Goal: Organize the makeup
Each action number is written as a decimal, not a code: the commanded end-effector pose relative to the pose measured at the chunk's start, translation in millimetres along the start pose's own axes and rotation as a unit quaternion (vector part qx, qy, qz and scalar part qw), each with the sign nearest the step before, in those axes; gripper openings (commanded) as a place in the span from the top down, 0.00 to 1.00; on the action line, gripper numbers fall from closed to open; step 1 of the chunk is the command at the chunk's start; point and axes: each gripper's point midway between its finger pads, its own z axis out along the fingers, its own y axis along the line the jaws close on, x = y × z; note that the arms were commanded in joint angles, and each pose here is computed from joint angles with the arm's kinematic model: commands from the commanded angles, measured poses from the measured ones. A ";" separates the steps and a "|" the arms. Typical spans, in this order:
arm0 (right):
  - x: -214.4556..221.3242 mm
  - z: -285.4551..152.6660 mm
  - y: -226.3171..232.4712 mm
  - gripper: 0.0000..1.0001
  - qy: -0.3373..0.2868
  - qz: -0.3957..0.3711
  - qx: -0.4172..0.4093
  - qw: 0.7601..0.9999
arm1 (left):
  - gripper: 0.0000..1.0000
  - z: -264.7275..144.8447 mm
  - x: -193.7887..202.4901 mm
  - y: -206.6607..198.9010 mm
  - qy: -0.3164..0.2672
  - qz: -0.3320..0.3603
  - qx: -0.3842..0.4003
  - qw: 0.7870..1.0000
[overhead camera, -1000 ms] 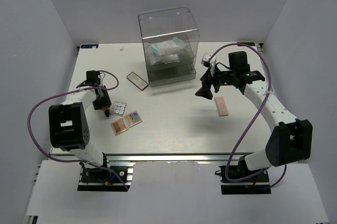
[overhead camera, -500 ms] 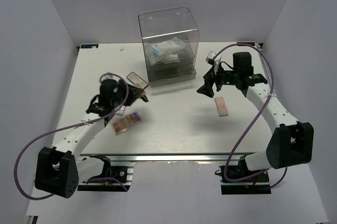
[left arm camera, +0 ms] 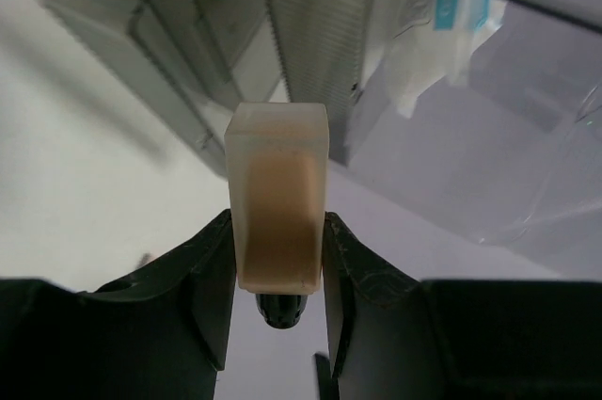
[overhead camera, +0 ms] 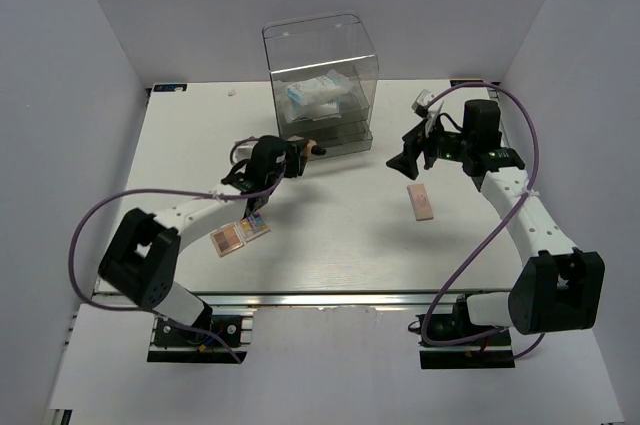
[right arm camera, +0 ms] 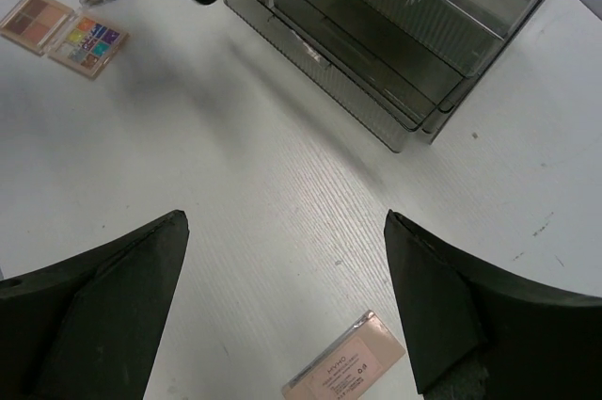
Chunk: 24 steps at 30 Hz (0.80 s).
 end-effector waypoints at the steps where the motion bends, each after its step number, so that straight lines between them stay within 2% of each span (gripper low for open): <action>1: -10.1 -8.7 -2.1 0.11 -0.022 -0.010 0.014 1.000 | 1.00 11.5 1.4 -46.8 -0.026 -0.082 0.044 0.995; 4: -8.1 -13.2 -2.3 0.11 -0.023 -0.008 0.020 1.000 | 1.00 26.9 5.4 -50.1 -0.032 -0.095 0.037 0.994; 5: -5.6 -14.4 -3.4 0.11 -0.022 -0.006 0.023 0.999 | 1.00 28.4 10.3 -64.5 -0.028 -0.103 0.040 0.993; 7: -5.2 -16.3 -3.2 0.11 -0.023 -0.005 0.025 0.999 | 1.00 41.3 11.2 -50.7 -0.038 -0.099 0.006 0.994; 11: -4.7 -18.0 -5.5 0.11 -0.024 -0.003 0.028 0.999 | 1.00 56.2 18.4 -53.0 -0.031 -0.108 0.003 0.994; 13: -4.4 -18.3 -5.6 0.11 -0.024 -0.002 0.028 0.999 | 0.97 63.7 20.6 -51.8 -0.032 -0.107 -0.002 0.994; 16: -5.9 -18.8 -6.4 0.11 -0.025 -0.005 0.028 0.999 | 0.86 70.9 21.9 -54.1 -0.032 -0.108 0.001 0.994; 17: -5.0 -18.2 -6.7 0.11 -0.024 -0.004 0.028 0.999 | 0.79 72.2 22.1 -54.7 -0.031 -0.109 0.001 0.994; 20: -4.9 -18.4 -7.1 0.11 -0.024 -0.004 0.028 0.999 | 0.70 76.8 21.9 -56.6 -0.027 -0.108 0.004 0.994; 21: -4.9 -18.4 -7.2 0.11 -0.024 -0.005 0.028 0.999 | 0.61 78.0 20.9 -56.1 -0.027 -0.107 0.003 0.994; 24: -4.7 -18.0 -6.9 0.11 -0.024 -0.005 0.026 0.999 | 0.50 78.5 20.8 -57.9 -0.024 -0.101 0.004 0.995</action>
